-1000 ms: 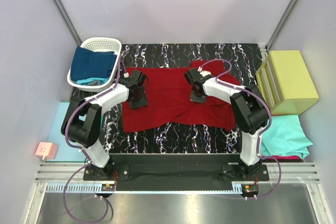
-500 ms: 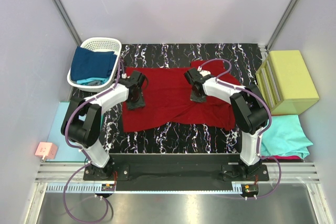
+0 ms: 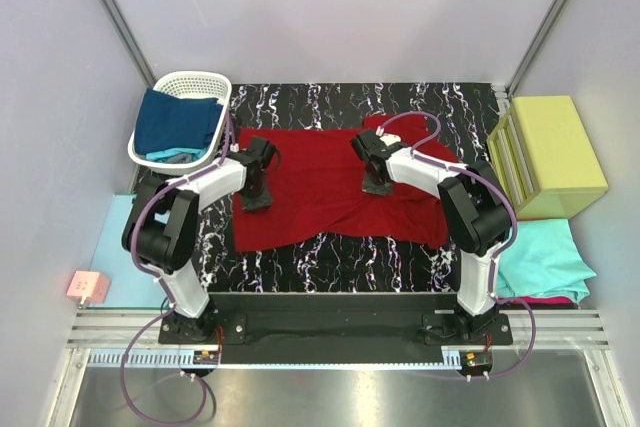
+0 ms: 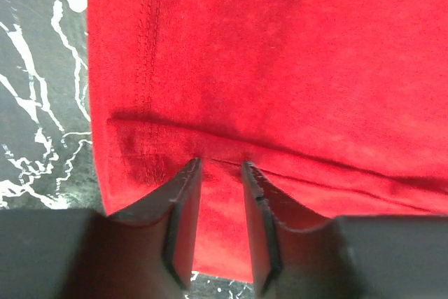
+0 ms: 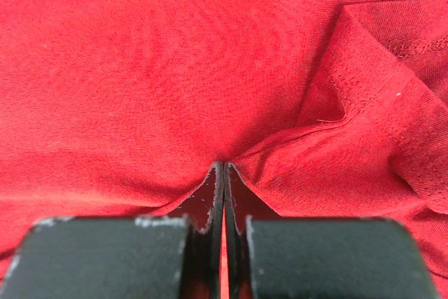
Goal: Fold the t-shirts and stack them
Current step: Fold the flattened tshirt in 1/3 of the way
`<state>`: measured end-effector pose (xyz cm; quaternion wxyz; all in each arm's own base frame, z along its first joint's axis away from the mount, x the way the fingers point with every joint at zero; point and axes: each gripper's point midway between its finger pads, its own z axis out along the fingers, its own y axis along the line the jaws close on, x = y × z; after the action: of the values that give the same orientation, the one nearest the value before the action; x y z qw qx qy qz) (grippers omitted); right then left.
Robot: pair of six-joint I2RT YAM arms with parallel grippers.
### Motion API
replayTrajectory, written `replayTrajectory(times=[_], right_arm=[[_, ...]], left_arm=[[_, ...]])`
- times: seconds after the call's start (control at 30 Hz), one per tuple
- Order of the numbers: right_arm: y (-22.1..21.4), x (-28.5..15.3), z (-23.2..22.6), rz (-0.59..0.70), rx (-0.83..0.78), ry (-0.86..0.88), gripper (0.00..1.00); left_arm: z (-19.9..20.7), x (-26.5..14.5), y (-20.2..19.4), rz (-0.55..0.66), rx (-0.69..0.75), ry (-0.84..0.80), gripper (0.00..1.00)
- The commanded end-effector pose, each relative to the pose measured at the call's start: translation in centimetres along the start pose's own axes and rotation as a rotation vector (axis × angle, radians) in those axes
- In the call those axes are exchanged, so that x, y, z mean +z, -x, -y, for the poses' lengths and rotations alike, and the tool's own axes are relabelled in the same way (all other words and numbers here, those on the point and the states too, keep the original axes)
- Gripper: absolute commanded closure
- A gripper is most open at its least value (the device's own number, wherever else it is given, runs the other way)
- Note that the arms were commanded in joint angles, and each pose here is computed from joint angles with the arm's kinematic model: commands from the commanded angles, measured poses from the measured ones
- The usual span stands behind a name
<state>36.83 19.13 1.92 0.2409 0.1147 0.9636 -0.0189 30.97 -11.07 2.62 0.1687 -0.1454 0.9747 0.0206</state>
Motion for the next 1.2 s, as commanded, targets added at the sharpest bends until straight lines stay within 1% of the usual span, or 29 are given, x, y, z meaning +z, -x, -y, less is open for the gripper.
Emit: replayTrajectory(times=[0.0, 0.03, 0.13, 0.17, 0.2, 0.57, 0.83, 1.1, 1.13, 1.17], right_arm=[[1.7, -0.7, -0.1, 0.059, 0.011, 0.01, 1.0], [1.7, -0.7, -0.1, 0.06, 0.011, 0.01, 1.0], [1.7, -0.7, -0.1, 0.06, 0.01, 0.01, 1.0], [1.7, -0.7, -0.1, 0.059, 0.011, 0.011, 1.0], [1.7, -0.7, -0.1, 0.059, 0.008, 0.011, 1.0], [1.4, -0.5, 0.1, 0.054, 0.005, 0.005, 1.0], [1.5, -0.4, 0.3, 0.058, 0.012, -0.006, 1.0], [1.3, -0.3, 0.5, 0.056, 0.012, -0.011, 1.0], [1.3, -0.4, 0.4, 0.053, 0.008, -0.005, 1.0], [1.3, -0.6, 0.3, 0.055, 0.001, 0.003, 0.95]], left_arm=[[0.3, 0.7, 0.5, -0.003, -0.008, 0.0, 0.72], [0.3, 0.8, 0.6, -0.006, -0.007, 0.003, 0.74], [0.1, 1.0, 0.5, -0.012, -0.006, 0.016, 0.88], [0.0, 1.0, 0.5, -0.012, -0.007, 0.021, 0.96], [-0.1, 1.0, 0.5, -0.011, -0.009, 0.025, 1.0], [-2.3, -1.9, 2.2, 0.086, -0.055, 0.095, 1.0], [-4.3, -1.4, 2.1, 0.074, -0.081, 0.166, 1.0], [-5.5, -0.8, 2.4, 0.06, -0.116, 0.195, 1.0], [-5.5, -0.9, 2.4, 0.059, -0.115, 0.192, 0.97], [-5.3, -1.1, 2.6, 0.067, -0.119, 0.182, 0.93]])
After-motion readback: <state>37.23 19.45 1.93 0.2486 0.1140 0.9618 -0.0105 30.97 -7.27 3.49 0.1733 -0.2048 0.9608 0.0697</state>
